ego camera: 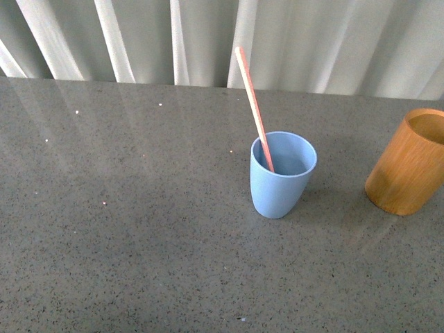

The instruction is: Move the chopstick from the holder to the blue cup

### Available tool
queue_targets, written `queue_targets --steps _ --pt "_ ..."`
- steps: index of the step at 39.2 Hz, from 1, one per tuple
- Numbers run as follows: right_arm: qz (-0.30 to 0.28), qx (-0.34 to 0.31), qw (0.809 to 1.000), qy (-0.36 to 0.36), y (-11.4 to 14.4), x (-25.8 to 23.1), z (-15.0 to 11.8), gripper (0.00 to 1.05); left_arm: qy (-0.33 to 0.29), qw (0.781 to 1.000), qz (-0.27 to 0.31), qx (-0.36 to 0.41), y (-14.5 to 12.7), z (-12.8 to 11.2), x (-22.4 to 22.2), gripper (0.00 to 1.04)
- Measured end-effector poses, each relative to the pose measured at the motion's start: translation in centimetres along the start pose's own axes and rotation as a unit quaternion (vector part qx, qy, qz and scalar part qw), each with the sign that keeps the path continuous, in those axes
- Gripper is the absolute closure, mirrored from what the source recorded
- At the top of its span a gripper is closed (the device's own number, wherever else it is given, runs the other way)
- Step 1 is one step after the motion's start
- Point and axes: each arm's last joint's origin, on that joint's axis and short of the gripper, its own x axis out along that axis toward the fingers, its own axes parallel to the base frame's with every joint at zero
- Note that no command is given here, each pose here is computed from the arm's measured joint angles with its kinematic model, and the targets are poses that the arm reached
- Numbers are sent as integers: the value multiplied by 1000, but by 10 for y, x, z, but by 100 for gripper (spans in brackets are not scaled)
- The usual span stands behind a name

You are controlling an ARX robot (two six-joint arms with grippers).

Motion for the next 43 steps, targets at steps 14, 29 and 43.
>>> queue_targets --steps 14,29,43 --pt "191 25 979 -64 -21 -13 -16 64 0 1000 0 0 0 0 0 7" --pt "190 24 979 -64 -28 -30 -29 104 0 1000 0 0 0 0 0 7" --pt "190 27 978 -80 -33 -42 -31 104 0 1000 0 0 0 0 0 7"
